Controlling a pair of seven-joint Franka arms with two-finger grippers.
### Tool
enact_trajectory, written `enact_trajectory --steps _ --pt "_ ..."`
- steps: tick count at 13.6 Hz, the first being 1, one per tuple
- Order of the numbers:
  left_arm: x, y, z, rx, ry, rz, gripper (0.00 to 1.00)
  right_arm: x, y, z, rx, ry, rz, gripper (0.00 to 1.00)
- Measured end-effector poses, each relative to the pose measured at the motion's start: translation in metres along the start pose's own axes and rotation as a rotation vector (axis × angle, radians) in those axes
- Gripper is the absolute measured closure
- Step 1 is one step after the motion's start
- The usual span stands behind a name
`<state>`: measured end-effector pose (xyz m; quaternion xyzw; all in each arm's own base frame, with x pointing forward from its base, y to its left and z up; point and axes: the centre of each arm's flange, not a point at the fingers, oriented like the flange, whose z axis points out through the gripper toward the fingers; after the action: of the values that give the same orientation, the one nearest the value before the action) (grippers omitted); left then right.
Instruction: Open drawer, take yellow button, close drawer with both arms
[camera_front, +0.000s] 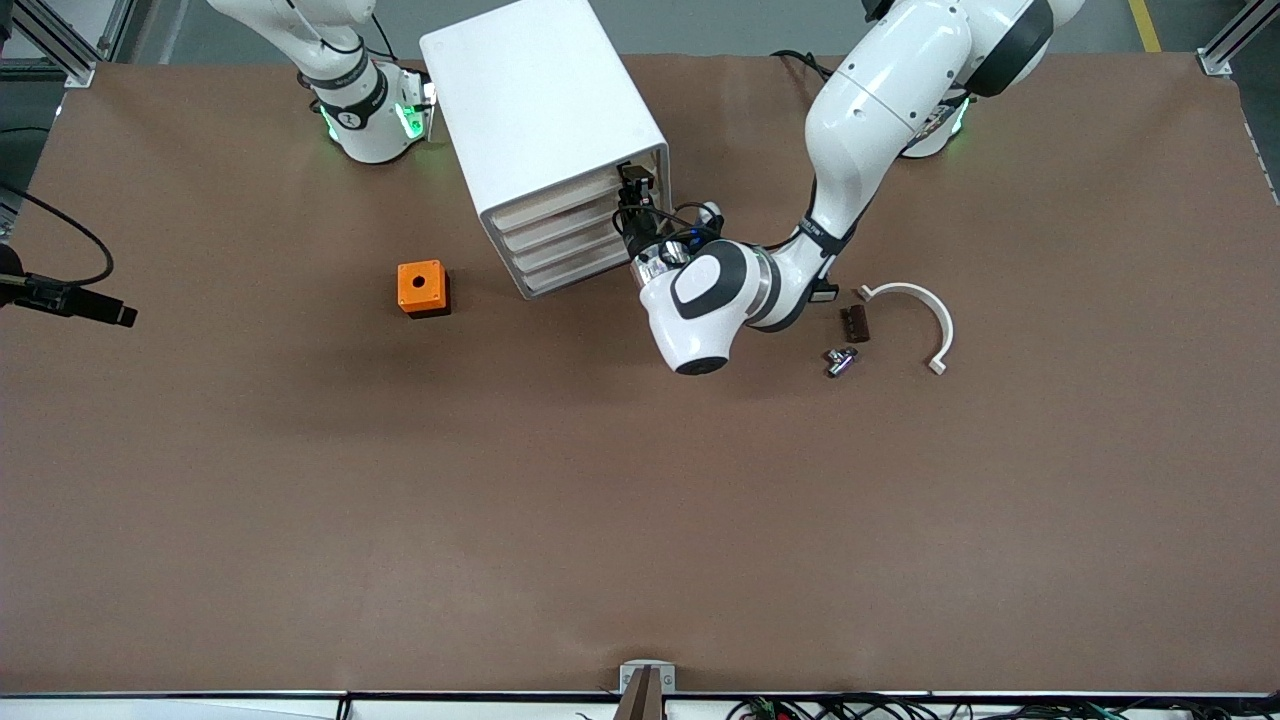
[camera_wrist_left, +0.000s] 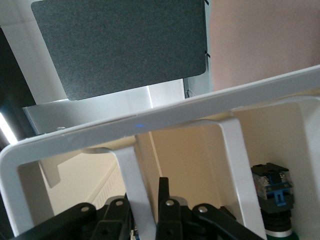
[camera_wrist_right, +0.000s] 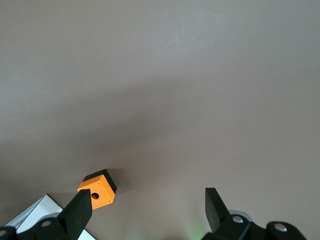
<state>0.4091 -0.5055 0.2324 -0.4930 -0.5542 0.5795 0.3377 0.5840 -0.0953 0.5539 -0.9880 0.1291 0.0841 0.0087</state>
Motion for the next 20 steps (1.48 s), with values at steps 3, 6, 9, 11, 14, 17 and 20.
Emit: enact_trajectory --steps 3,6,9,11,14,17,20 --pt "0.001 0.000 -0.004 0.001 -0.008 0.000 0.81 0.000 0.002 0.000 0.027 -0.006 0.015 0.00" --pt "0.005 0.000 -0.015 0.006 -0.042 -0.002 0.81 -0.001 0.005 0.001 0.036 -0.014 0.025 0.00" --pt "0.016 0.003 -0.040 0.002 -0.089 -0.008 0.81 -0.002 0.001 0.002 0.036 -0.025 0.071 0.00" --pt "0.025 0.003 -0.057 -0.002 -0.120 -0.010 0.81 -0.003 -0.010 0.002 0.033 -0.027 0.129 0.00" --pt "0.038 0.003 -0.082 -0.011 -0.162 -0.015 0.81 -0.006 -0.024 0.003 0.026 -0.034 0.235 0.00" --pt "0.053 0.004 -0.108 -0.025 -0.207 -0.024 0.81 -0.010 -0.032 0.001 0.021 -0.048 0.367 0.00" --pt "0.064 0.004 -0.126 -0.037 -0.238 -0.027 0.81 -0.028 -0.075 -0.012 0.011 -0.036 0.452 0.00"
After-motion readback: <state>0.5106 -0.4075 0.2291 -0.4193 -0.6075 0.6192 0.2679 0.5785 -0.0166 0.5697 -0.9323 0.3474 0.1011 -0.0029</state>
